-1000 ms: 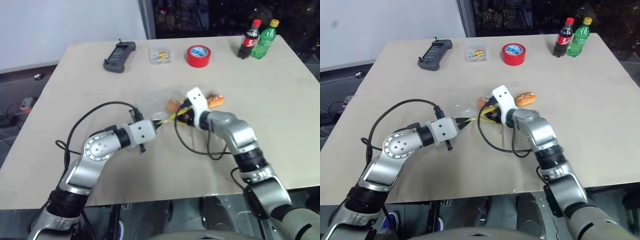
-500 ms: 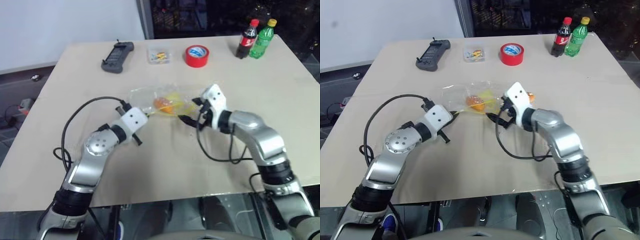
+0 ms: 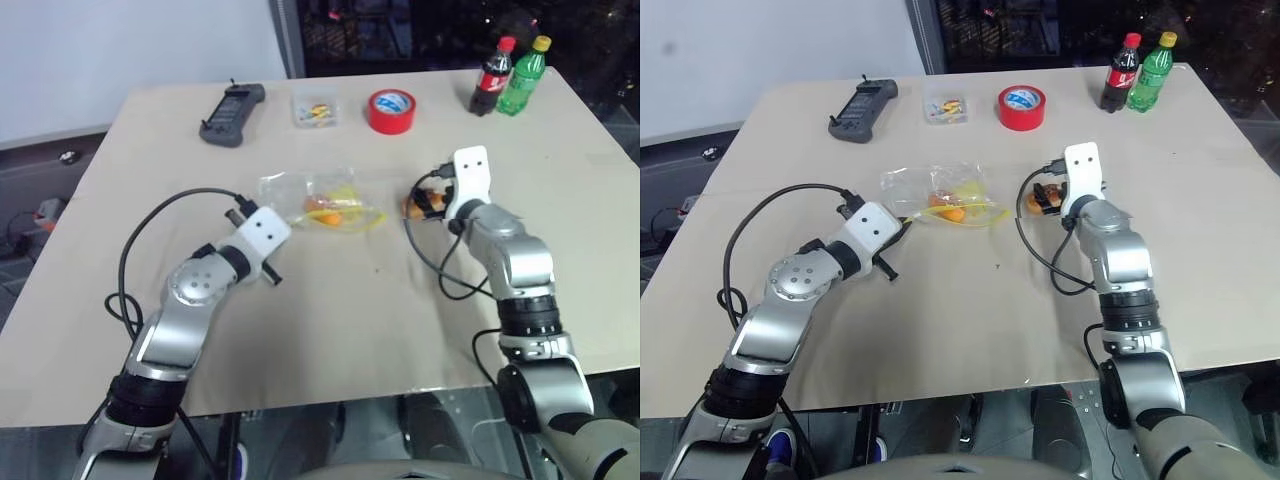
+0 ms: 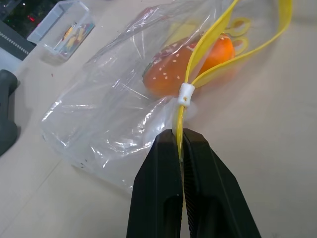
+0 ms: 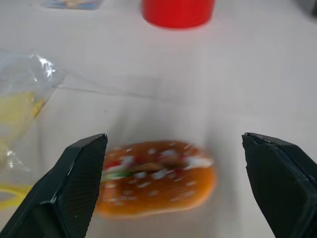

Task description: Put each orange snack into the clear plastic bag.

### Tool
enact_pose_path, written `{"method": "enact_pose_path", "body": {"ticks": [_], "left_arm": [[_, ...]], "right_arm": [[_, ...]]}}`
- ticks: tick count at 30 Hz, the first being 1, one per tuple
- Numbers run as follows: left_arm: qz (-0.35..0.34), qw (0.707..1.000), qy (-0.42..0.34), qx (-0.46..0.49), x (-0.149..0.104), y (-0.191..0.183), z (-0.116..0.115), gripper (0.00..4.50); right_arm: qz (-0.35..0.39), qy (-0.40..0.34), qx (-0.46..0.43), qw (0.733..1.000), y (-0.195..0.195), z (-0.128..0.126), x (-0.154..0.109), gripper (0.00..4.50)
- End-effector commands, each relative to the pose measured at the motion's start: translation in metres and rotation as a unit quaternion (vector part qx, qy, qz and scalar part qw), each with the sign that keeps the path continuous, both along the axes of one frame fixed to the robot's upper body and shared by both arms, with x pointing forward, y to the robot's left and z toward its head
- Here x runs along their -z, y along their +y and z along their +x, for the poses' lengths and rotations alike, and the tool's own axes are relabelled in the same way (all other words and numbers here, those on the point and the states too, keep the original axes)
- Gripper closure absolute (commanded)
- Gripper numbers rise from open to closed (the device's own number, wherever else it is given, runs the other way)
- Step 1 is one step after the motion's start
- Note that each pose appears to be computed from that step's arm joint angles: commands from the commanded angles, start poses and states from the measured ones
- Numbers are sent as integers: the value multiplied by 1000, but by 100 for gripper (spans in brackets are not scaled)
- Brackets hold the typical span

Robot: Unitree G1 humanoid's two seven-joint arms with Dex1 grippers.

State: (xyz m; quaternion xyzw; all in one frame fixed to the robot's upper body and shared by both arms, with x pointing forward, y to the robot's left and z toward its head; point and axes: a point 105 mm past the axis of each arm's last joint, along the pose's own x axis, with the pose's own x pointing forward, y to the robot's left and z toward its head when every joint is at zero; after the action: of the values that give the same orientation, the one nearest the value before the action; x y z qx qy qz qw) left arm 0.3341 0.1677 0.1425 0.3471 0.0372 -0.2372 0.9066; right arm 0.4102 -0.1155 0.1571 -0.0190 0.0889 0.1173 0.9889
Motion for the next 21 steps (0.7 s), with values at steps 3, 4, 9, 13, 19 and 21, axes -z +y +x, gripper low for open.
{"method": "enact_pose_path", "body": {"ticks": [3, 4, 9, 13, 19, 21], "left_arm": [[3, 1000, -28, -6, -14, 2, -2, 450], [3, 1000, -28, -6, -14, 3, -2, 450], [5, 1000, -25, -5, -12, 2, -1, 450], [7, 1000, -24, -4, -10, 1, -1, 450], [10, 1000, -22, -4, -10, 2, -1, 450], [10, 1000, -22, -4, -10, 2, -2, 450]], "right_arm": [[-3, -32, 36, 999, 6, -7, -9, 5], [-2, -30, 42, 999, 7, -8, -7, 5], [-13, -23, 57, 998, 20, -12, 4, 5], [-2, -11, 78, 997, 24, -9, 7, 5], [29, 13, 86, 996, 35, -9, 12, 5], [27, 15, 89, 996, 38, -7, 16, 5]]}}
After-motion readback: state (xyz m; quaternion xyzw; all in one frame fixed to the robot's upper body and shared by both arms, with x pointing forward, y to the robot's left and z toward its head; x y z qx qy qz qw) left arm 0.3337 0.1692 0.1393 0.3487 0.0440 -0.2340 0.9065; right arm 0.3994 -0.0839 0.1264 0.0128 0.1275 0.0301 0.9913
